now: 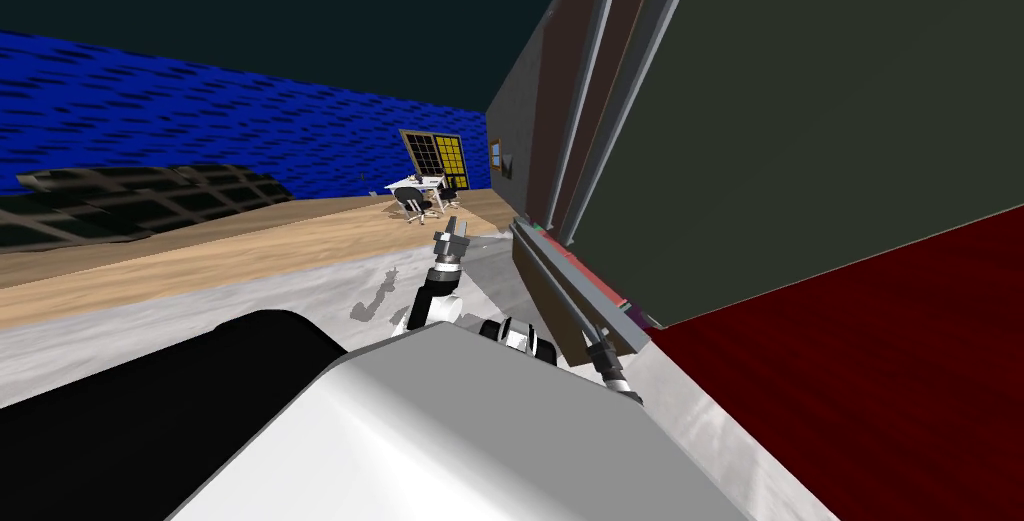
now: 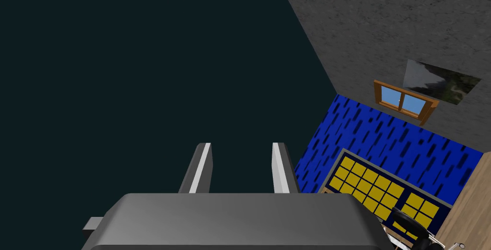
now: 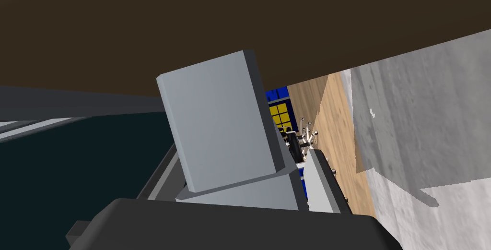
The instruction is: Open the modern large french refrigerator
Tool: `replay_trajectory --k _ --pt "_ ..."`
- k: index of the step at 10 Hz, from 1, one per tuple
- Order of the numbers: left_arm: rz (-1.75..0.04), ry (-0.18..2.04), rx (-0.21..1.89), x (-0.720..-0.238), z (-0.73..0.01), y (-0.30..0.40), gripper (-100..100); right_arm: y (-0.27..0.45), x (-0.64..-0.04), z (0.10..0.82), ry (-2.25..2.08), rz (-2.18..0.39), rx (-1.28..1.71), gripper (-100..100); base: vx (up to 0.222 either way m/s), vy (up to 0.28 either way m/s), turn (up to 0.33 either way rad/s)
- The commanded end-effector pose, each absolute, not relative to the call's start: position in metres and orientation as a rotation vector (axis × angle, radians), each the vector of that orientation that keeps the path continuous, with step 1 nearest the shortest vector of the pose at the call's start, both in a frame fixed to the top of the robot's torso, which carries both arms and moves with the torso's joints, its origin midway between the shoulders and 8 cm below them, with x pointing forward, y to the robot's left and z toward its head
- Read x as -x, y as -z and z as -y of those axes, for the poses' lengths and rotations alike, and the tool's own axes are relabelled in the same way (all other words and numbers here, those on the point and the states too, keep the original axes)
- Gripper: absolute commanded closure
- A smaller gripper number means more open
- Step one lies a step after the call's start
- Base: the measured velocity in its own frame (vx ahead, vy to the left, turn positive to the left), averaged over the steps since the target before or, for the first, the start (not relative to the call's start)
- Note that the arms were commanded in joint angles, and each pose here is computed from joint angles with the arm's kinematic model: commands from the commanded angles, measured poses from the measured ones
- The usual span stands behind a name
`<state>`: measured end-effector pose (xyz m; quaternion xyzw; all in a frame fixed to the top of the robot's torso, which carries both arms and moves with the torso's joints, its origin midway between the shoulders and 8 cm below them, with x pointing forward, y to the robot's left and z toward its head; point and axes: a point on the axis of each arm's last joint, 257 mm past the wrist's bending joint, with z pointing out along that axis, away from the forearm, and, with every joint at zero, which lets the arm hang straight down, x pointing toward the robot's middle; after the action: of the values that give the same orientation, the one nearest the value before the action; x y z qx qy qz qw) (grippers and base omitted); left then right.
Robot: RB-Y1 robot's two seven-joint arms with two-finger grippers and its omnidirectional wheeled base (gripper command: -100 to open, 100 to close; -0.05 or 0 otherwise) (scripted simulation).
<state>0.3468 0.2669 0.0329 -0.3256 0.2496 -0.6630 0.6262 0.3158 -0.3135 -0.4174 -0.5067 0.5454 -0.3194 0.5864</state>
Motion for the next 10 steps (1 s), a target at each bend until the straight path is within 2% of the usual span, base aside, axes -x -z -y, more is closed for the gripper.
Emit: replay_trajectory --k 1,9,10 --pt "-0.573 1.521 0.747 -0.347 -0.267 -0.033 0 0.424 -0.311 0.311 0.732 -1.290 1.190 100 -0.119 0.178 -0.022" --pt "-0.573 1.520 0.747 -0.347 -0.267 -0.033 0 0.420 -0.303 0.302 0.725 -1.266 1.193 100 -0.086 0.120 -0.022" --pt "-0.573 1.521 0.747 -0.347 -0.267 -0.033 0 0.407 -0.316 0.322 0.736 -1.259 1.191 -100 -0.078 0.114 0.024"
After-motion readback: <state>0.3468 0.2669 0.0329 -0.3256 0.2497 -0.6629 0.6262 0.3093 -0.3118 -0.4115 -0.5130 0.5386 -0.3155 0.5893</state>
